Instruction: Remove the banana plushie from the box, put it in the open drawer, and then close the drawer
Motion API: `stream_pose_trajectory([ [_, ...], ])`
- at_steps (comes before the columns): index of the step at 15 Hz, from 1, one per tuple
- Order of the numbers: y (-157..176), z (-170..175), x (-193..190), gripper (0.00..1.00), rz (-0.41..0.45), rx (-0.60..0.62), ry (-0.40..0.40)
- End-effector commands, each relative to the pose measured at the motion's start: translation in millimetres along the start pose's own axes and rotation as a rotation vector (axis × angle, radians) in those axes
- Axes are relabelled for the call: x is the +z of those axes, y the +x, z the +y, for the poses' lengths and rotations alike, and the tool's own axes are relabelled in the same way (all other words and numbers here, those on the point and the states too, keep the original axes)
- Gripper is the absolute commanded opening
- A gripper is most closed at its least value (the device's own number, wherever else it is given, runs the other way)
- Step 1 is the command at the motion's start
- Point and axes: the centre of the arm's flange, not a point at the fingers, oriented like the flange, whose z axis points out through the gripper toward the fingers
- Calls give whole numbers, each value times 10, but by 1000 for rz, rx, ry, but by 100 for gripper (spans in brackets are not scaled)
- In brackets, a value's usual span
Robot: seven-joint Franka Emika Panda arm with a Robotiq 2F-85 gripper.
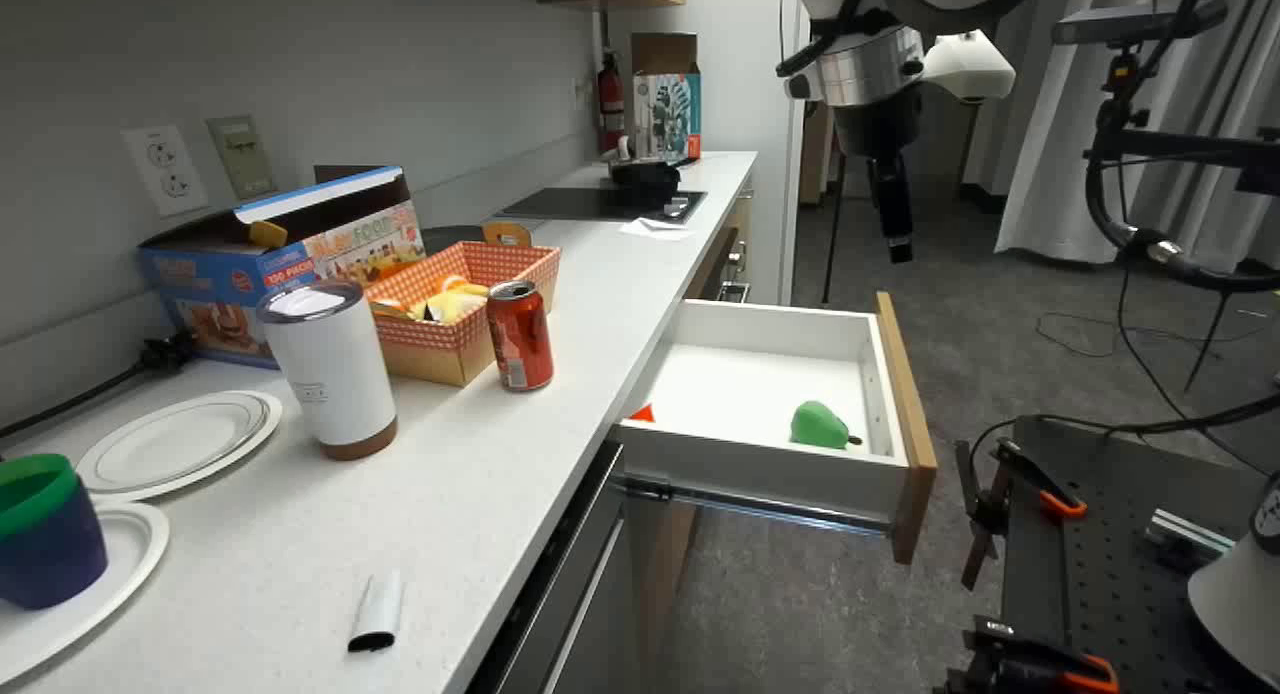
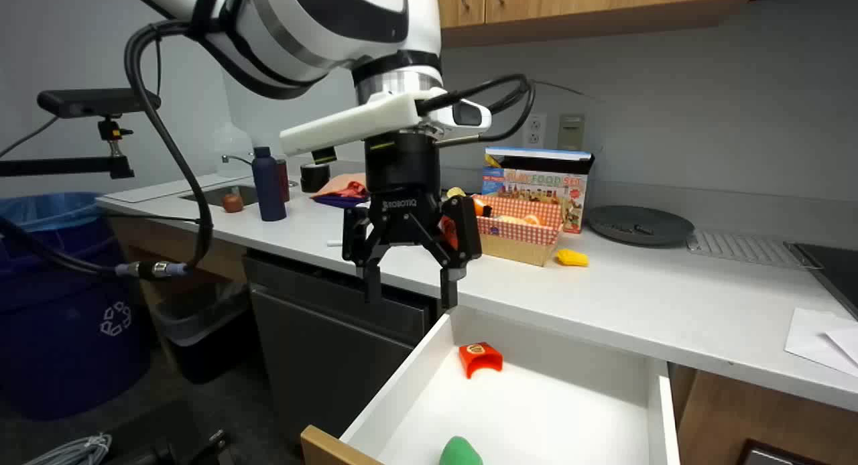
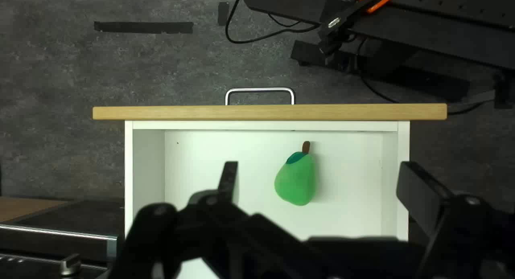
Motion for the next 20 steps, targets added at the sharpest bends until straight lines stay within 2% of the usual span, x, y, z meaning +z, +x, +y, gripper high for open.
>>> stream_pose_trajectory([
  [1,1,0,2,100,-1,0,0],
  [17,1,-1,2,100,-1,0,0],
  [19,44,-5,1,100,63,17,7],
  [20,261,566,-434,100,114,35,-4],
])
